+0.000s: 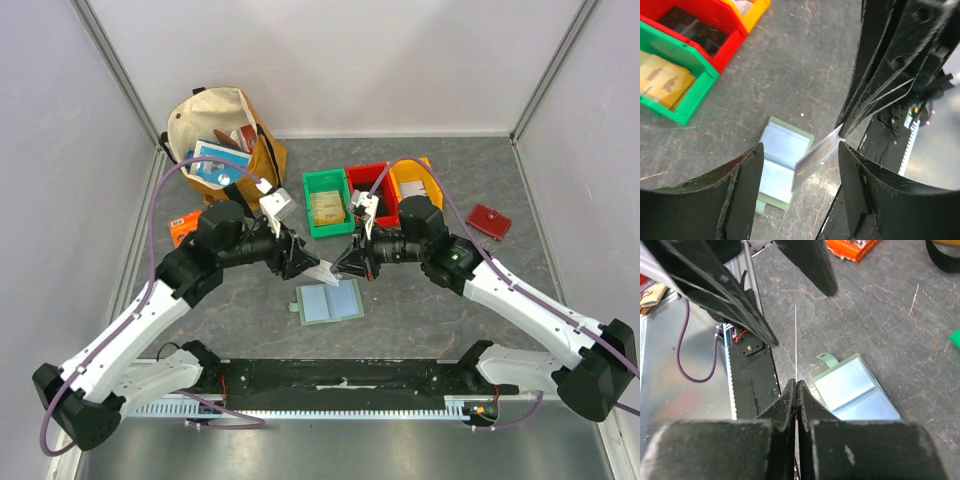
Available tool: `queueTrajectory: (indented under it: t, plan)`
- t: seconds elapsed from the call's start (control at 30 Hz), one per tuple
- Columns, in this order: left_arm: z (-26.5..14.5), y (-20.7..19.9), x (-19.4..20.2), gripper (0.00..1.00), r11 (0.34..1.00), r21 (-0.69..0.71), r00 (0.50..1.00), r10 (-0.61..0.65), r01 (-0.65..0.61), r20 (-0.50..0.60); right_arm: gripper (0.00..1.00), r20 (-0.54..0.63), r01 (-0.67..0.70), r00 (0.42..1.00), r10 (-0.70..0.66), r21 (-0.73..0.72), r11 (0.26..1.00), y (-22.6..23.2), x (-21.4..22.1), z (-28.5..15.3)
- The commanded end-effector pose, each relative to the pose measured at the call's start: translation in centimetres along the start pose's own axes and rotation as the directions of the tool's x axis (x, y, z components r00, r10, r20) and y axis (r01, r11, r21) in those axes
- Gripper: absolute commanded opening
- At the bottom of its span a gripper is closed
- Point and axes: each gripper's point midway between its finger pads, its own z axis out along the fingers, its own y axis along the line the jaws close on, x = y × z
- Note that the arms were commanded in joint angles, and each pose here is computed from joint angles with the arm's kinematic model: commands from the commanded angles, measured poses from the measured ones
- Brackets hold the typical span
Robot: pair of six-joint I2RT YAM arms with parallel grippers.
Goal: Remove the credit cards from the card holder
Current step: Place the credit card in the storage box.
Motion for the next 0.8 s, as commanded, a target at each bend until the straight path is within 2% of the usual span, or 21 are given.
queueTrajectory:
  t: [0.0,0.13,0.3,0.37,0.4,0.43,0.53,0.63,0.7,0.77]
  plan:
    - [0.1,-3.1,-0.6,0.65,0.966,0.243,0.995,0.102,-0.094,-0.019,0.00,0.054,0.135,0.990,-0.131,-0.081,0.988,2.3,-2.6,-1.4]
    - [-0.3,-4.5,-0.6,0.56,0.939,0.333,0.995,0.102,-0.090,-0.019,0.00,0.052,0.140,0.989,-0.136,-0.085,0.986,2.4,-2.6,-1.4]
    - [-0.9,-5.2,-0.1,0.36,0.913,0.387,0.990,0.140,-0.126,-0.009,0.00,0.041,0.144,0.989,-0.140,-0.100,0.985,2.3,-2.3,-1.1]
    - [-1.0,-5.5,0.0,0.23,0.905,0.404,0.989,0.146,-0.132,-0.004,0.00,0.042,0.145,0.989,-0.141,-0.109,0.983,2.4,-2.4,-1.1]
    - [-1.0,-5.6,0.0,0.10,0.903,0.411,0.990,0.143,-0.128,-0.005,0.00,0.041,0.144,0.989,-0.140,-0.115,0.983,2.5,-2.4,-1.0]
    - [-1.0,-5.6,0.1,0.03,0.902,0.414,0.990,0.142,-0.127,-0.006,0.00,0.040,0.144,0.989,-0.141,-0.115,0.983,2.4,-2.3,-0.9]
    - [-1.0,-5.5,0.2,0.02,0.904,0.410,0.991,0.135,-0.121,-0.006,0.01,0.041,0.144,0.989,-0.140,-0.109,0.984,2.3,-2.3,-0.8]
    - [-1.1,-4.9,-0.3,0.02,0.921,0.369,0.992,0.124,-0.125,0.026,0.23,0.053,0.128,0.991,-0.125,-0.060,0.990,1.4,-2.2,-0.7]
    - [-1.2,-4.3,-1.1,0.02,0.943,0.315,0.993,0.090,-0.109,0.074,0.46,0.065,0.109,0.992,-0.106,-0.050,0.993,1.0,-2.3,-0.9]
    - [-1.2,-3.6,-2.1,0.02,0.962,0.261,0.989,0.045,-0.080,0.138,0.59,0.088,0.076,0.994,-0.072,-0.043,0.996,0.6,-2.3,-1.3]
